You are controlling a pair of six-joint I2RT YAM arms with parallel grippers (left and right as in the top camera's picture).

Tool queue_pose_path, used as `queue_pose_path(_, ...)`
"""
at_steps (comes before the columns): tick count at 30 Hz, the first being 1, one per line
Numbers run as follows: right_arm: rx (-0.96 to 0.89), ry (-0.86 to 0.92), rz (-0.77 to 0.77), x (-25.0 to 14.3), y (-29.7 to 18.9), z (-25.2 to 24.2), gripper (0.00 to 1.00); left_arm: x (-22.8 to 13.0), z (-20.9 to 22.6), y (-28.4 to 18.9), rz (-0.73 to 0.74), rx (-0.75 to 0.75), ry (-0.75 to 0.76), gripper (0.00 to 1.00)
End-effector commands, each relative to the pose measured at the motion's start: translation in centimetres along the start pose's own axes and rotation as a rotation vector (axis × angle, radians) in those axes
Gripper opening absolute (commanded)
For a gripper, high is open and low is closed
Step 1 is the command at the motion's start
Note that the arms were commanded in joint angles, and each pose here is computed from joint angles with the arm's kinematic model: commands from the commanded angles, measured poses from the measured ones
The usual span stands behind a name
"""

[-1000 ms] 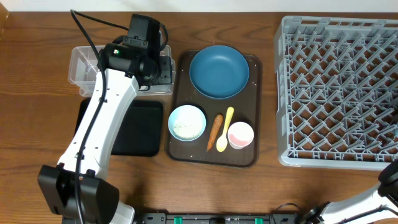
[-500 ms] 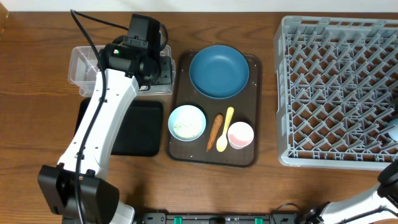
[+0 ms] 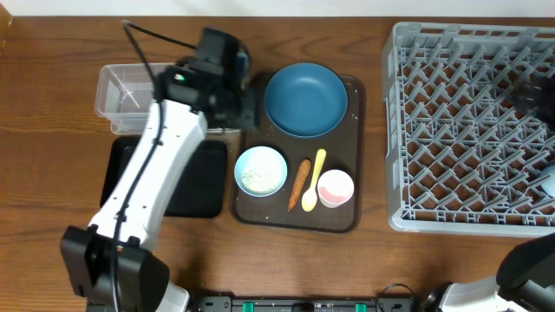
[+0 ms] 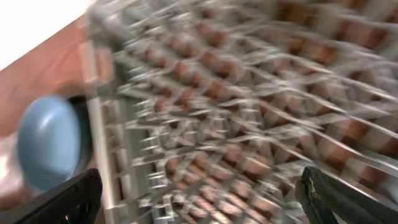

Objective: Sort waste into correct bins and load items into the dishwasher rack
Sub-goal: 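Grasp the pink cup on the tray with the left gripper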

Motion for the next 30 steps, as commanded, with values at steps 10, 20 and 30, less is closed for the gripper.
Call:
queue_pose_path(10, -0.086, -0.264, 0.133, -5.2, 5.3, 7.6, 0.99, -4.8, -8.5, 4.3, 0.116, -0.097, 0.231, 0.65)
queue_pose_path(20, -0.060, -0.339, 0.141, -6.5, 6.2, 10.2, 0.99, -7.3, -13.1, 7.7, 0.107, -0.150, 0.365, 0.66)
queue_pose_path(30, -0.061, -0.339, 0.142, -6.5, 6.2, 10.2, 0.99, -9.0, -14.1, 12.0, 0.182, -0.146, 0.381, 0.45)
Point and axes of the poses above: each gripper's point midway between its finger pads, its own y axis out along the fingers, its own z axis along the line the jaws close on, x = y × z, the point moved 3 cm from there along -y, back along the fingers, and after that the axes turned 13 degrees about y, right-handed, at the moved point
